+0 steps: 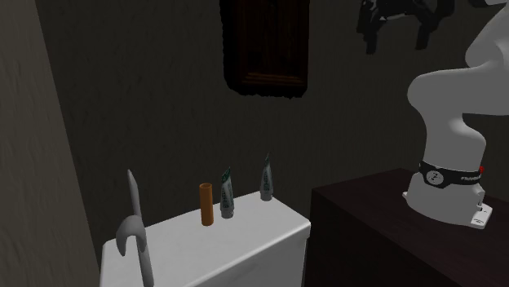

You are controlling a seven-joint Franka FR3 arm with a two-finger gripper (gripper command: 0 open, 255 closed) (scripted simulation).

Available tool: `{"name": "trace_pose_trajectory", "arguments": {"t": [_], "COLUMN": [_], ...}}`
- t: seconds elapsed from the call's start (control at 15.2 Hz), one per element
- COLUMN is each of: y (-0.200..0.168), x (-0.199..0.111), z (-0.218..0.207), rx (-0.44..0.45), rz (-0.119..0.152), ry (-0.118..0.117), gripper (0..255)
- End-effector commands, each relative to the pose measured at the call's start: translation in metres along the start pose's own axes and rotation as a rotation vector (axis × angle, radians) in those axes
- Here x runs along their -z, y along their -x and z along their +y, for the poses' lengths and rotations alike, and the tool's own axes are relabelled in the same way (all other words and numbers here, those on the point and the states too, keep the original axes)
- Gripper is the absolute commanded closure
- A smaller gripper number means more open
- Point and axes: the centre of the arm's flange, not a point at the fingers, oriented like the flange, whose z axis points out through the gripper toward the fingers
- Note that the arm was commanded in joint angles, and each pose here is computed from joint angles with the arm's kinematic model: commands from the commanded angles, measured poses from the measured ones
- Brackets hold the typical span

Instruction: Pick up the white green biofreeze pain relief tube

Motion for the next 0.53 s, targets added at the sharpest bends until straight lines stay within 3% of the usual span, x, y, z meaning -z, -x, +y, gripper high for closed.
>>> {"name": "trace_pose_trajectory", "arguments": {"t": [0.0,0.46], "y": [0.0,-0.039], "x": [0.0,-0.05], "z": [0.0,0.067], "rx": [0.0,0.093], "rz": [0.0,0.013], "ry": [0.0,-0.008], "gripper": [0,0]}}
